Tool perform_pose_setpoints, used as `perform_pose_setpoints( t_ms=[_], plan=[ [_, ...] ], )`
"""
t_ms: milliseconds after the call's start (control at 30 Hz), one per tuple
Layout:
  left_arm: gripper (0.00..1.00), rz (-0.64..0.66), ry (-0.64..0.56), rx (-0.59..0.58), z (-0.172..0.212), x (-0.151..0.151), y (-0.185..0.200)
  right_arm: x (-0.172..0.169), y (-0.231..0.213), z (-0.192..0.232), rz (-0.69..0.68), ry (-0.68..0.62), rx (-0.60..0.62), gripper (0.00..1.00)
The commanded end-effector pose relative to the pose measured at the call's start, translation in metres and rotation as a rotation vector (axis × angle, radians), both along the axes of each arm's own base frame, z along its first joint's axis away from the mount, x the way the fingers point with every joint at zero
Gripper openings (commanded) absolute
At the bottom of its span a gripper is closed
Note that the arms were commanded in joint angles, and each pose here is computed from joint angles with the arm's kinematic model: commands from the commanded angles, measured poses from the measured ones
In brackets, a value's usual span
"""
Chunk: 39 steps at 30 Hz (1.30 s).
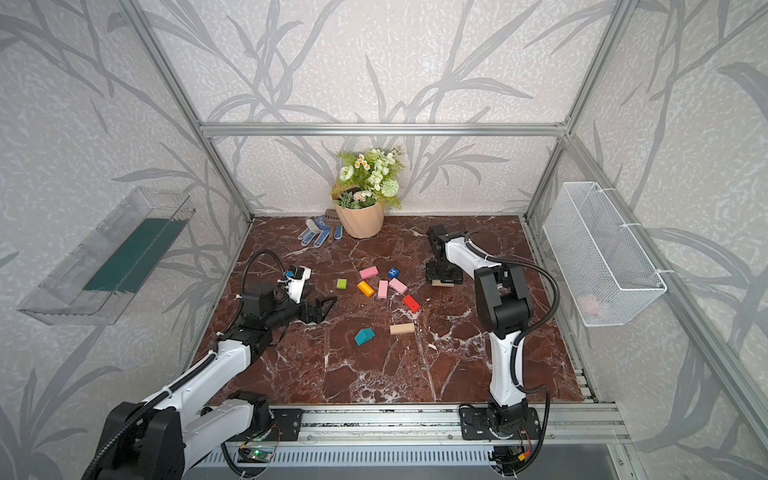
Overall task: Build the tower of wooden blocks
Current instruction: 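Carry the beige bar with the right gripper toward the first beige bar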
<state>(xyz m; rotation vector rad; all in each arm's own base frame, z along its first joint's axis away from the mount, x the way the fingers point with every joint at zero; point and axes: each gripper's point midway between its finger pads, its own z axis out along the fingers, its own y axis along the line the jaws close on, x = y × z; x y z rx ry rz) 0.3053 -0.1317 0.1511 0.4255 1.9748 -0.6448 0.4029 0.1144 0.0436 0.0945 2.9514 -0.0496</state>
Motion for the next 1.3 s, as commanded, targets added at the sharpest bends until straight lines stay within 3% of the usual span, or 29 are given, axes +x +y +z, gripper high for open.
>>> perform_pose_setpoints(
  t_ms=[0, 333, 567, 1267],
  plan=[
    [0.99, -0.046, -0.059, 0.006, 0.01, -0.006, -0.005, -0.024, -0.001, 0.024, -0.04, -0.048, 0.015, 0.53],
    [0.99, -0.147, -0.086, -0.019, 0.017, -0.02, -0.019, -0.104, 0.048, 0.048, 0.057, -0.126, 0.052, 0.51],
    [0.99, -0.109, -0.1, -0.012, 0.017, -0.019, -0.014, -0.156, 0.077, 0.054, 0.11, -0.195, 0.095, 0.51],
    [0.99, -0.1, -0.102, -0.011, 0.017, -0.019, -0.013, -0.177, 0.129, 0.008, 0.156, -0.188, 0.122, 0.49]
  ],
)
